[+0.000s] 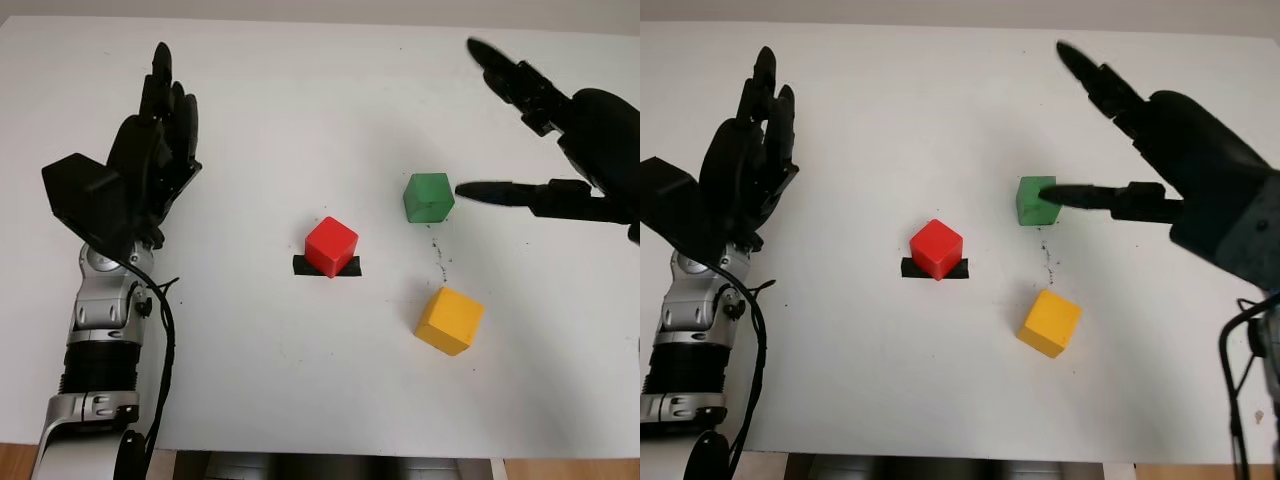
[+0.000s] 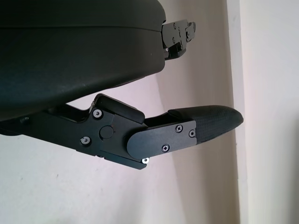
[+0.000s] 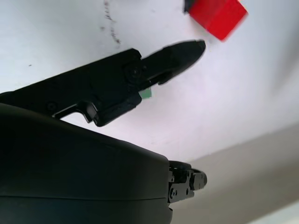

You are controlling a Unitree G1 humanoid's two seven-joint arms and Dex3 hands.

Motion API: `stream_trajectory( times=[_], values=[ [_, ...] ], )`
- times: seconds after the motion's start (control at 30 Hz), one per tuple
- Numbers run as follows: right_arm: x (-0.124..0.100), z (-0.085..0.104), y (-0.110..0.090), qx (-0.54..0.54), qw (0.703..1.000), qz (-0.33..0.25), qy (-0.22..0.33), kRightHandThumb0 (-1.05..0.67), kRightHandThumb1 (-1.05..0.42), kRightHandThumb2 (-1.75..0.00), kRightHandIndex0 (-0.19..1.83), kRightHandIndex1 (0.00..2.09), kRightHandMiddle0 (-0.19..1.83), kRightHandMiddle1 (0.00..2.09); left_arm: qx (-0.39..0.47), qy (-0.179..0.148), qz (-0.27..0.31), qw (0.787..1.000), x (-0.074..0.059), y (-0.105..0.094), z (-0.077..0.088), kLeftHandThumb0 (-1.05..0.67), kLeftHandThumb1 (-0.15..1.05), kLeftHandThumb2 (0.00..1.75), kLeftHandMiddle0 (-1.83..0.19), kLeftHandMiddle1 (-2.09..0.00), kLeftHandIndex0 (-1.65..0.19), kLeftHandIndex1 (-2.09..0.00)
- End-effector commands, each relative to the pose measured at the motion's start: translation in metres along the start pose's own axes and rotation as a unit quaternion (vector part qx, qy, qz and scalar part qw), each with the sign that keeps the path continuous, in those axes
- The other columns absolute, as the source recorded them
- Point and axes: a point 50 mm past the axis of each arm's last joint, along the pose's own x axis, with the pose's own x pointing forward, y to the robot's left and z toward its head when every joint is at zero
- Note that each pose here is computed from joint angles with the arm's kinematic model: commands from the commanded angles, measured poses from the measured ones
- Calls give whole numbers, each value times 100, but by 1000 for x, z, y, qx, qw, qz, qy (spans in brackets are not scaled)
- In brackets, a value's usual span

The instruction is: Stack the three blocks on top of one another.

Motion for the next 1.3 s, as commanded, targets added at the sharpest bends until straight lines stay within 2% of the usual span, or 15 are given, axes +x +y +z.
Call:
stream_trajectory(
  times=[0.0, 0.07, 0.13, 0.27, 0.53, 0.67, 0.93, 1.07, 1.27],
  values=[
    [-2, 11, -4, -49, 998, 30, -7, -65, -80, -3, 5, 8, 15, 9, -11, 11, 11, 1000, -5, 5, -6, -77, 105, 66, 19, -3, 19, 0],
    [-2, 19, -6, -103, 992, 71, -13, -60, -77, -3, 6, 8, 17, 9, -16, 13, 15, 1000, -7, 7, -7, -76, 105, 65, 19, -2, 19, 0],
    [-2, 26, -8, -156, 981, 116, -10, -59, -79, -5, 3, 6, 16, 7, -18, 14, 15, 1000, -8, 7, -8, -75, 105, 64, 19, -2, 19, 0],
    [-3, 39, -6, -237, 956, 168, -41, -58, -78, -5, 4, 6, 20, 8, -19, 15, 15, 1000, -8, 9, -8, -75, 105, 64, 19, -2, 19, 0],
    [-12, 56, 3, -354, 904, 224, -85, -59, -74, -5, 7, 7, 26, 8, -17, 21, 4, 1000, -9, 10, -9, -75, 105, 64, 19, 0, 19, 0],
    [-14, 57, 8, -380, 888, 236, -102, -57, -74, -5, 9, 7, 28, 7, -16, 22, -1, 1000, -9, 11, -8, -75, 105, 64, 19, 0, 19, 0],
    [-24, 61, 20, -384, 877, 261, -121, -56, -76, -6, 10, 6, 32, 7, -11, 23, 0, 1000, -9, 11, -8, -75, 105, 64, 19, 0, 19, 0],
    [-29, 51, 32, -359, 888, 246, -147, -56, -74, -5, 13, 7, 38, 9, -4, 29, -4, 1000, -10, 11, -9, -76, 105, 64, 19, 0, 19, 0],
    [-35, 36, 46, -364, 886, 248, -143, -52, -77, -6, 11, 6, 42, 8, -1, 29, -1, 1000, -12, 12, -9, -76, 105, 63, 19, 0, 19, 0]
  ],
)
